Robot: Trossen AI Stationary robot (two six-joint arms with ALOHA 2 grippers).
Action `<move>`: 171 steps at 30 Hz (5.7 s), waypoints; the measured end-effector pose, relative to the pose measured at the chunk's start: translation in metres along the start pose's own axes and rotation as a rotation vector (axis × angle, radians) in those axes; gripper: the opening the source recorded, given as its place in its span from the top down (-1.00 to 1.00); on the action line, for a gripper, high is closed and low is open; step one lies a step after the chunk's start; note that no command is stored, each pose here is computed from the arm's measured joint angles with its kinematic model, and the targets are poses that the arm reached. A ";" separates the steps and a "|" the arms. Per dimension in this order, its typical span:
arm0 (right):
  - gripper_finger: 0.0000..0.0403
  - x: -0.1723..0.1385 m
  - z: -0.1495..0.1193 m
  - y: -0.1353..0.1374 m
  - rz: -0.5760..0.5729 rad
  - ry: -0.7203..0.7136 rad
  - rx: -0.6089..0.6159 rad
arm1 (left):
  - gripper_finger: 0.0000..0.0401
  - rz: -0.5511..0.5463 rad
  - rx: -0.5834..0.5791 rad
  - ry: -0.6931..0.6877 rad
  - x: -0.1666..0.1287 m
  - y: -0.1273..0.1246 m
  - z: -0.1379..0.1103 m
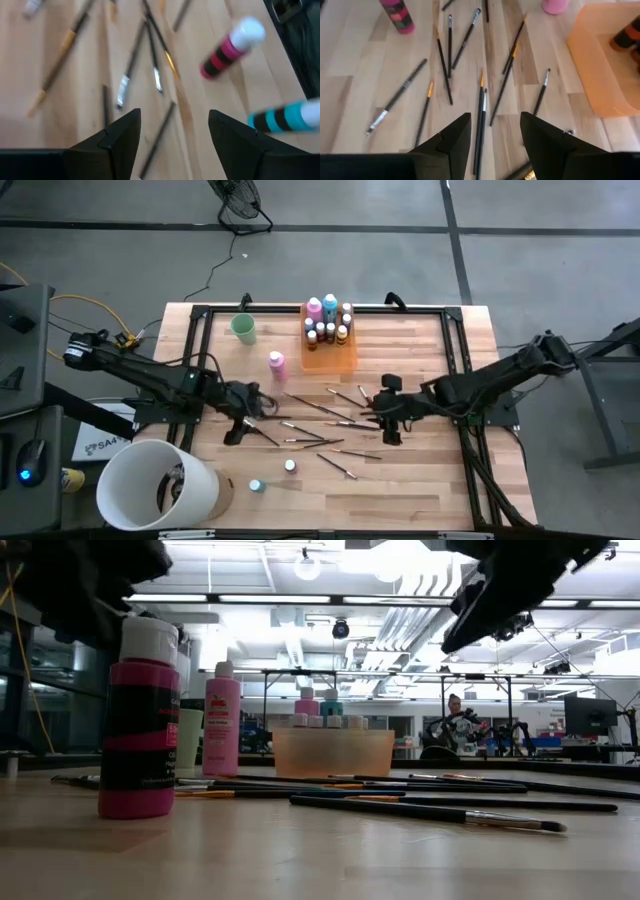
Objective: Pick & Place Paint Supplies
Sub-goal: Put the blue paint bottle into the orange bin
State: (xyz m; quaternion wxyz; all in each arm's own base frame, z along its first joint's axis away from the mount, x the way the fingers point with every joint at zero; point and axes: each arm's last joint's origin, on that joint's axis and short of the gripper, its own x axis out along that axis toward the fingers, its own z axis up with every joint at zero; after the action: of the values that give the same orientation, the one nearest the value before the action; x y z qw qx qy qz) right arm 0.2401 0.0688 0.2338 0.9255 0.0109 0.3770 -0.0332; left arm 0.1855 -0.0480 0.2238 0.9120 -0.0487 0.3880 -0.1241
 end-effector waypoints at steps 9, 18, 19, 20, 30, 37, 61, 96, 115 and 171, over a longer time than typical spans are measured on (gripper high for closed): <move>0.18 -0.005 -0.002 0.016 -0.042 -0.062 -0.053 | -0.14 -0.074 0.131 0.116 0.019 -0.024 -0.011; 0.18 -0.005 -0.001 0.016 -0.062 -0.076 -0.061 | -0.14 -0.137 0.215 0.264 0.060 -0.042 -0.026; 0.18 -0.005 -0.001 0.016 -0.061 -0.077 -0.061 | -0.14 -0.149 0.220 0.270 0.063 -0.044 -0.027; 0.18 -0.005 -0.001 0.016 -0.061 -0.077 -0.061 | -0.14 -0.170 0.226 0.269 0.067 -0.046 -0.028; 0.18 -0.005 0.000 0.016 -0.061 -0.081 -0.067 | -0.14 -0.326 0.290 0.225 0.082 -0.075 -0.032; 0.18 -0.005 0.000 0.016 -0.069 -0.088 -0.063 | -0.14 -0.363 0.326 0.134 0.080 -0.091 -0.029; 0.18 -0.005 0.002 0.016 -0.063 -0.106 -0.032 | -0.05 -0.352 0.340 0.042 0.113 -0.103 -0.034; 0.18 -0.007 0.015 0.020 -0.029 -0.229 -0.016 | 0.36 0.433 0.390 0.211 0.072 -0.099 0.035; 0.18 0.045 0.044 0.032 0.011 -0.543 -0.268 | 0.36 0.538 0.300 -0.106 0.079 -0.002 0.110; 0.47 0.103 0.055 -0.015 0.043 -0.740 -0.248 | 0.34 0.455 0.238 -0.138 0.078 0.013 0.115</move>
State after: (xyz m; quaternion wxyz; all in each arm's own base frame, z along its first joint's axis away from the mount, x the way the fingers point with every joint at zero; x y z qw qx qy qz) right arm 0.3506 0.0458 0.2009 0.9937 -0.1058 0.0188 0.0304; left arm 0.3229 -0.0568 0.2474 0.9400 0.1389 0.3086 0.0429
